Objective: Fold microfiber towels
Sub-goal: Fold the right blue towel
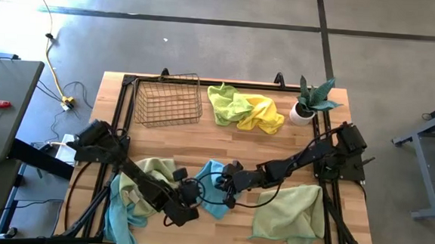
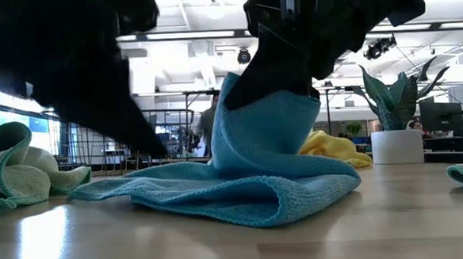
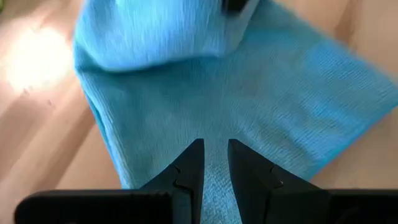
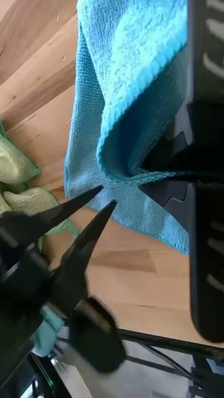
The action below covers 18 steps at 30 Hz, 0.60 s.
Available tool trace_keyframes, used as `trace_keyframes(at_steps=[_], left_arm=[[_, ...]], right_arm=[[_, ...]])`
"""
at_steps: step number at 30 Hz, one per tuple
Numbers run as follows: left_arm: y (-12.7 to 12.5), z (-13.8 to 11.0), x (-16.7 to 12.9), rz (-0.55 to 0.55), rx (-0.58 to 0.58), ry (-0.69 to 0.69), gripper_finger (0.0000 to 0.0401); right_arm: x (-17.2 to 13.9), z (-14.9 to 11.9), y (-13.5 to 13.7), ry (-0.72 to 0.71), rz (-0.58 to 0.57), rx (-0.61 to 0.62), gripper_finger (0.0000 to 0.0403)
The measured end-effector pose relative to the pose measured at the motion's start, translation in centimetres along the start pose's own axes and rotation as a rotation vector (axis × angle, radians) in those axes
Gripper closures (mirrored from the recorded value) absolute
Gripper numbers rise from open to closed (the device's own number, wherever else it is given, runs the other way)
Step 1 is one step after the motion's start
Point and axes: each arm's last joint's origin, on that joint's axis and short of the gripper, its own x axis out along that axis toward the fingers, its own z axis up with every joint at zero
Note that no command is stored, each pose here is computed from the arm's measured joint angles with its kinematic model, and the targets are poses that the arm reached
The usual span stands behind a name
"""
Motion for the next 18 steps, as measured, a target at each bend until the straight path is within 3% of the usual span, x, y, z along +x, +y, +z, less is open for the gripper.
trace_keyframes(at_steps=[9,18], left_arm=[[0.3,-0.4,2.9,0.041,-0.056,0.005,0.0339],[1.3,0.4,4.5,0.075,-0.026,0.006,0.0339]], right_arm=[[0.7,-1.0,0.2,0.017,0.002,0.018,0.0402],[0.9,-1.4,0.6,0.010,0.013,0.061,0.0402]])
